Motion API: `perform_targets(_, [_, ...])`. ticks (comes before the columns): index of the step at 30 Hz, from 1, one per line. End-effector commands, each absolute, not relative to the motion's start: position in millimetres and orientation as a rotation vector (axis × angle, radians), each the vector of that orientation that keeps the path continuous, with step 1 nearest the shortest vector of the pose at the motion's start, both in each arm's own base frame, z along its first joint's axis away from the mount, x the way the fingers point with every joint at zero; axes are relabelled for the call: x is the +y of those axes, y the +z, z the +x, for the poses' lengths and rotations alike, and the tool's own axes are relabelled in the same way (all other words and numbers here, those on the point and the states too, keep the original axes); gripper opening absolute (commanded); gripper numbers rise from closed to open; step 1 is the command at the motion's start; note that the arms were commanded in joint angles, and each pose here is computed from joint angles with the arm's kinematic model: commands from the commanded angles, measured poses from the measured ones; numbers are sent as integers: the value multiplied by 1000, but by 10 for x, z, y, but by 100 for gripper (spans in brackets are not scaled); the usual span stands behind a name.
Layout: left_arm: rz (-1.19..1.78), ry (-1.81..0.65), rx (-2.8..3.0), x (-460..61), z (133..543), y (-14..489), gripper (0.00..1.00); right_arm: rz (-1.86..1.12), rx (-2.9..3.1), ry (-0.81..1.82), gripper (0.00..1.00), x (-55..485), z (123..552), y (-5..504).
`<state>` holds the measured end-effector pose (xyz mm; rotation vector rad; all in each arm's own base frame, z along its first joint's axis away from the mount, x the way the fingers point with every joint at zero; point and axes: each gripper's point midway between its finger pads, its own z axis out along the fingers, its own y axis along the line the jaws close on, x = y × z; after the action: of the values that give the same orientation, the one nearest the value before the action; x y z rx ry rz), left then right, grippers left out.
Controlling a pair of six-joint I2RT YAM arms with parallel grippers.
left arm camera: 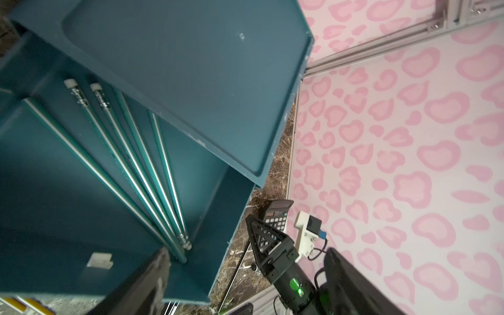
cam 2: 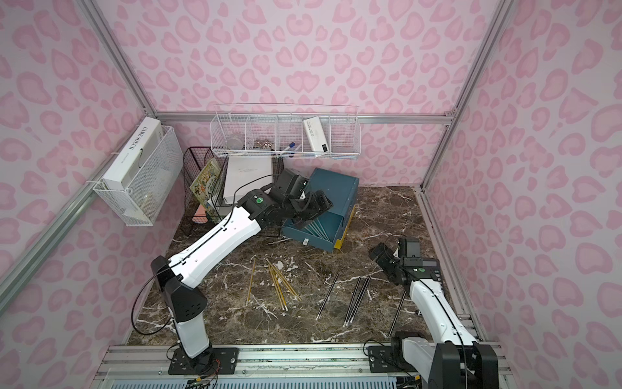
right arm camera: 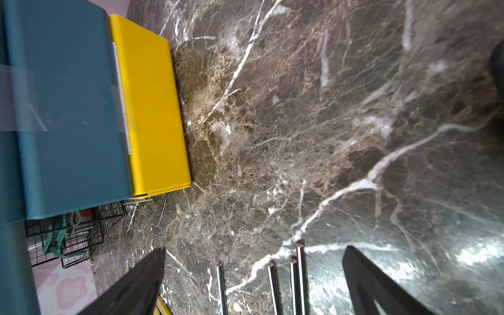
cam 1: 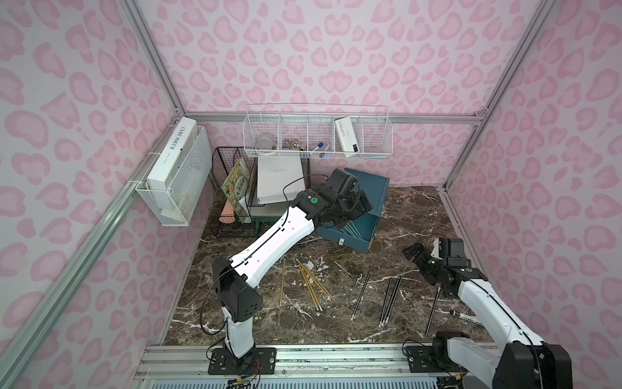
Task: Please place the pencils in the drawer according to their color
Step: Place the pencil in the drawer.
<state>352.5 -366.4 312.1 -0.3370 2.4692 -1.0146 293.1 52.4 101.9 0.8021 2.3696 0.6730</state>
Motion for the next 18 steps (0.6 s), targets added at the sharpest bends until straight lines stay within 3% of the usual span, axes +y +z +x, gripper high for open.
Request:
perform_targets(1, [-82,-929,2432,-3558,3357,3174,89,784,2374,656,100,512,2923,996])
perform_targets(10, [282,-619,2368,-3014,2848,2586,89,775,2374,667,100,522,2832,970])
perform_targets(18, [361,-485,2297,-2928,2925,2247,83,796,2391,674,100,536,2772,888])
